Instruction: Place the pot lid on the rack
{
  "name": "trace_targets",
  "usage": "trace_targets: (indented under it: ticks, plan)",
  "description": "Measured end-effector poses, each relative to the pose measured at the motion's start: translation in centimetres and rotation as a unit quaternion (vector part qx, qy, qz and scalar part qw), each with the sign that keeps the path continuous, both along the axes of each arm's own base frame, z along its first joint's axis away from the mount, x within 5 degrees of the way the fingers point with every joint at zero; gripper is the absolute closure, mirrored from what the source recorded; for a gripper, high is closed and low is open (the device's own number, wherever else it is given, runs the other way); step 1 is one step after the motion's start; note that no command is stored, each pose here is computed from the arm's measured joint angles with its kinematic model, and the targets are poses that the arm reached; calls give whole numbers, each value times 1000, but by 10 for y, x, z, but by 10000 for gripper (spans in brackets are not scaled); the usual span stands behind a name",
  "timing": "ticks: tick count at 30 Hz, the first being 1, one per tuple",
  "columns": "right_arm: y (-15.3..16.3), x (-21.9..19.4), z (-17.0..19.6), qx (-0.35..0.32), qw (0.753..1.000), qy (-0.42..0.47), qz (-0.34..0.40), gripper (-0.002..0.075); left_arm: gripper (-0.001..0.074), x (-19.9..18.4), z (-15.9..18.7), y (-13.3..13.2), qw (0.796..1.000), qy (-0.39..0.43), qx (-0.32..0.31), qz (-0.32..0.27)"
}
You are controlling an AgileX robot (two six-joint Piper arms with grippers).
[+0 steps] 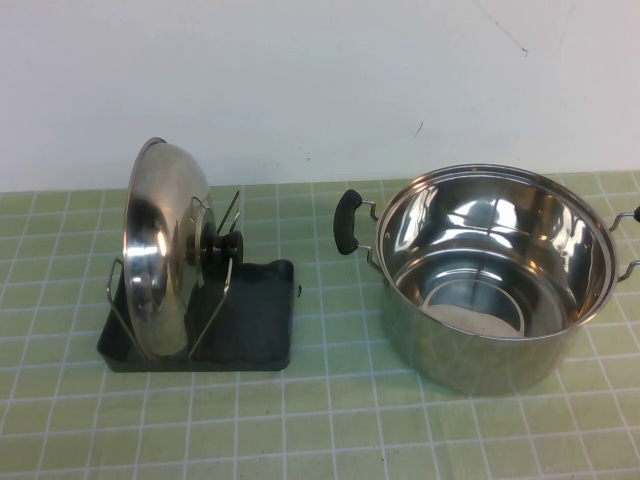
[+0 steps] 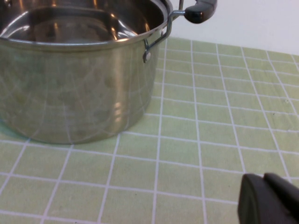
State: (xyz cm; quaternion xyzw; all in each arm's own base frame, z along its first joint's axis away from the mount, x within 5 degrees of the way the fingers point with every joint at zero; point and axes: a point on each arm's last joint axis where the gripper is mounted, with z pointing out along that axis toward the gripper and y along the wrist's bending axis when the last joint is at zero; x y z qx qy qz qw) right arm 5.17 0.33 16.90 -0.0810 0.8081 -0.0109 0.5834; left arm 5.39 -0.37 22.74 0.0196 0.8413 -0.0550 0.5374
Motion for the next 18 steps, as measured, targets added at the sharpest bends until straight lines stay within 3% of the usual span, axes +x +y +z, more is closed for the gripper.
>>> trace_targets:
  ticks: [10, 18]
  plan:
    - [0, 0, 0, -3, 1000, 1, 0, 727, 737, -1, -14, -1, 1000, -4, -22, 11]
    - [0, 0, 0, -3, 1000, 1, 0, 727, 738, 0, -45, 8, 990, -98, -14, 97]
